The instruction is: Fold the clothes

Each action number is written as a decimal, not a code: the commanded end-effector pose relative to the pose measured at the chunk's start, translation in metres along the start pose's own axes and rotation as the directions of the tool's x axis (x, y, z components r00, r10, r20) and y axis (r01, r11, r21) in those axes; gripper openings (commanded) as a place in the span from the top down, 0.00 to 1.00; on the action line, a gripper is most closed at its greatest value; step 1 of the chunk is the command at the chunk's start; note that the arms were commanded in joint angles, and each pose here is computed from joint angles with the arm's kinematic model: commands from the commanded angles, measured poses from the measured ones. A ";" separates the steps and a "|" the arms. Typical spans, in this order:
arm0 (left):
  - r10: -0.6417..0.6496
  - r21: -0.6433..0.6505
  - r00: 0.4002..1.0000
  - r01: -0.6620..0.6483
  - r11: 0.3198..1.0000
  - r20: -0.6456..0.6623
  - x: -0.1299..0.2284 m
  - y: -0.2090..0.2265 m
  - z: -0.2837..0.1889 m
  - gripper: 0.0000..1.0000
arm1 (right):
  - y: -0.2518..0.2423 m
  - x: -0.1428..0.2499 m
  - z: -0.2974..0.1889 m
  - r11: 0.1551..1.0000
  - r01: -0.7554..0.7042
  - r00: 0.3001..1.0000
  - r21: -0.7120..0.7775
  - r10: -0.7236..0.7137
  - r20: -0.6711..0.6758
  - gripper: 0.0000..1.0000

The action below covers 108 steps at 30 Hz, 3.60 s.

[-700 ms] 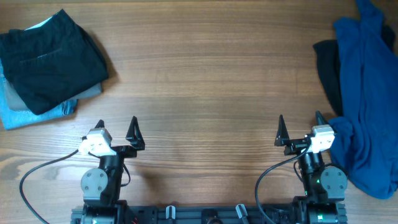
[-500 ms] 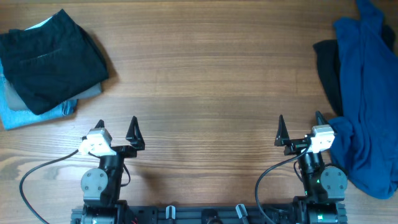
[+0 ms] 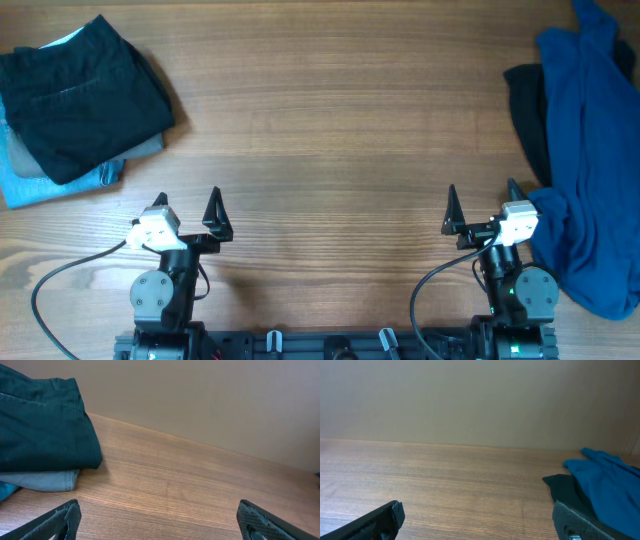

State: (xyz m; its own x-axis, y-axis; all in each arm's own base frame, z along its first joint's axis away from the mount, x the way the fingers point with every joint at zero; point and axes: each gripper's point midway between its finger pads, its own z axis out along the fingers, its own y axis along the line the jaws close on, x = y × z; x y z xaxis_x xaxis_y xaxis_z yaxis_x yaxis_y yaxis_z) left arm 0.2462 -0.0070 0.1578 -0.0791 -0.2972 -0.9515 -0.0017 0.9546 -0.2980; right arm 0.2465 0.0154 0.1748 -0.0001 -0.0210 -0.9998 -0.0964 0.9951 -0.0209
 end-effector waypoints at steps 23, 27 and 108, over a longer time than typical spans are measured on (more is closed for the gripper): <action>-0.026 0.028 1.000 0.025 0.999 0.011 -0.002 -0.004 0.000 0.00 | 0.005 -0.002 0.000 0.987 -0.157 0.987 -0.029 0.158 0.006 0.00; -0.033 0.024 0.999 0.033 0.999 -0.004 0.001 -0.003 0.000 0.00 | 0.004 -0.007 -0.002 0.987 -0.157 0.988 -0.021 0.157 -0.004 0.00; -0.108 -0.180 0.748 -0.016 0.983 -0.655 0.008 -0.009 0.038 0.00 | 0.096 -0.020 0.139 0.950 -0.311 0.520 0.028 0.195 -0.832 0.57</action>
State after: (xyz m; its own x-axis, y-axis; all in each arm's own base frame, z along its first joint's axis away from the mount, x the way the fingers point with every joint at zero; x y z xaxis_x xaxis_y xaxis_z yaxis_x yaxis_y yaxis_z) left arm 0.2793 -0.0135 0.1432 -0.7185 -0.2929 -0.6309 -0.1939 0.9554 -0.2228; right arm 0.3440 0.1999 0.2280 -0.7766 -0.1548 -0.6107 -0.5185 0.7077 0.4799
